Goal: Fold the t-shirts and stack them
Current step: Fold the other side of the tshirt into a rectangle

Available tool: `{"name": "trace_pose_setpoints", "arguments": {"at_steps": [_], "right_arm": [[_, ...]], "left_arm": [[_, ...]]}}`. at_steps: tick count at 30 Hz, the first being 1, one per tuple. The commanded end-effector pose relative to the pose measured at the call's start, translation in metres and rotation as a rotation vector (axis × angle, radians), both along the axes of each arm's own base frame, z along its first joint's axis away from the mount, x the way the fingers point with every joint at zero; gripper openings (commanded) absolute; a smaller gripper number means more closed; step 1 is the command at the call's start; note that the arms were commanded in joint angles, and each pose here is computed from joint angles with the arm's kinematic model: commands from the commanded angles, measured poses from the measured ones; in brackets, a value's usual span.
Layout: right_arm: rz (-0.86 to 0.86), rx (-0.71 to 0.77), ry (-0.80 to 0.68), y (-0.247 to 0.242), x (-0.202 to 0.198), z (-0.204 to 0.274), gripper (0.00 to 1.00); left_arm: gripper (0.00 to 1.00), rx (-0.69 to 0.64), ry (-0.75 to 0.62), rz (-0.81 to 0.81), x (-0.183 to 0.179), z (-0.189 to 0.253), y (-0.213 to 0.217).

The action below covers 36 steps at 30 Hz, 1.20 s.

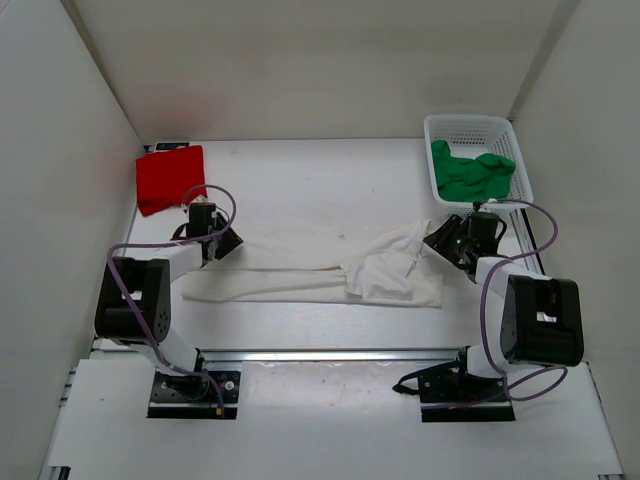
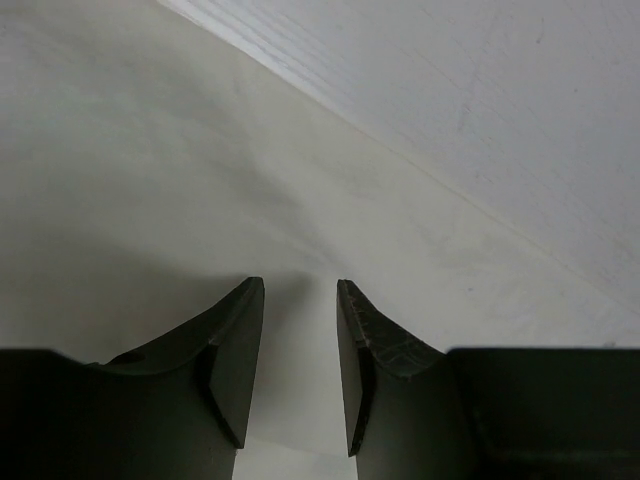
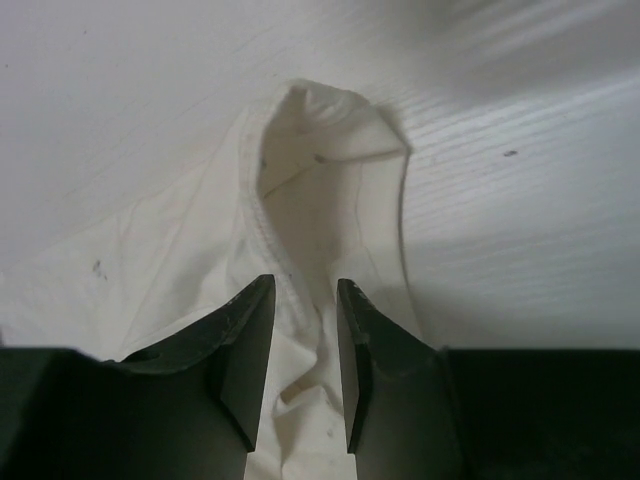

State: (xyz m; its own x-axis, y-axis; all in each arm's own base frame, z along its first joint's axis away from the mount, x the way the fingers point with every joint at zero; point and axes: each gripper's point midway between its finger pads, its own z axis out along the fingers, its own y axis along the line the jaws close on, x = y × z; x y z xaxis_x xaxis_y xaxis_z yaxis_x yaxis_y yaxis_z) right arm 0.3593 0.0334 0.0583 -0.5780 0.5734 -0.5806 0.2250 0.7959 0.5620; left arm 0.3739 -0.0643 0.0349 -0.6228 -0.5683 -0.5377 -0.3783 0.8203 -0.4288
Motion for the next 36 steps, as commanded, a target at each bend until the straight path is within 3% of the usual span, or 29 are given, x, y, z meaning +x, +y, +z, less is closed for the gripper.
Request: {"name": "trace_pose_setpoints", "arguments": {"at_steps": [1, 7, 12, 14, 20, 23, 26, 32, 34, 36], "right_arm": [[0.06, 0.055, -0.121, 0.012, 0.025, 0.019, 0.3], [0.126, 0.142, -0.146, 0.033, 0.029, 0.018, 0.3], [0.039, 0.129, -0.115, 0.015, 0.03, 0.008, 0.03], [-0.028, 0.118, -0.098, -0.001, 0.028, 0.002, 0.0], [-0.054, 0.09, -0.088, -0.011, 0.05, 0.007, 0.0], [-0.017, 0.103, -0.086, -0.002, 0.06, 0.006, 0.2], [-0.024, 0.094, -0.066, -0.002, 0.058, 0.005, 0.25], [-0.099, -0.062, -0.153, -0.006, 0.036, 0.059, 0.37], [-0.093, -0.096, -0.134, 0.005, 0.019, 0.057, 0.38], [-0.045, -0.089, -0.154, 0.022, 0.006, 0.061, 0.29]], "left_arm": [[0.46, -0.097, -0.03, -0.002, 0.008, 0.002, -0.003], [0.45, -0.089, -0.018, 0.013, 0.008, -0.006, 0.003], [0.44, -0.123, 0.022, 0.056, 0.004, -0.018, 0.015], [0.43, -0.131, 0.038, 0.108, 0.003, -0.024, 0.034], [0.41, -0.158, 0.043, 0.142, 0.002, -0.026, 0.044], [0.42, -0.141, 0.034, 0.148, 0.004, -0.022, 0.047], [0.42, -0.14, 0.034, 0.152, 0.003, -0.02, 0.049], [0.45, -0.106, -0.069, 0.117, 0.013, 0.021, 0.037], [0.45, -0.047, -0.133, 0.075, 0.017, 0.044, 0.024], [0.47, -0.032, -0.151, 0.025, 0.012, 0.054, 0.005]]}}
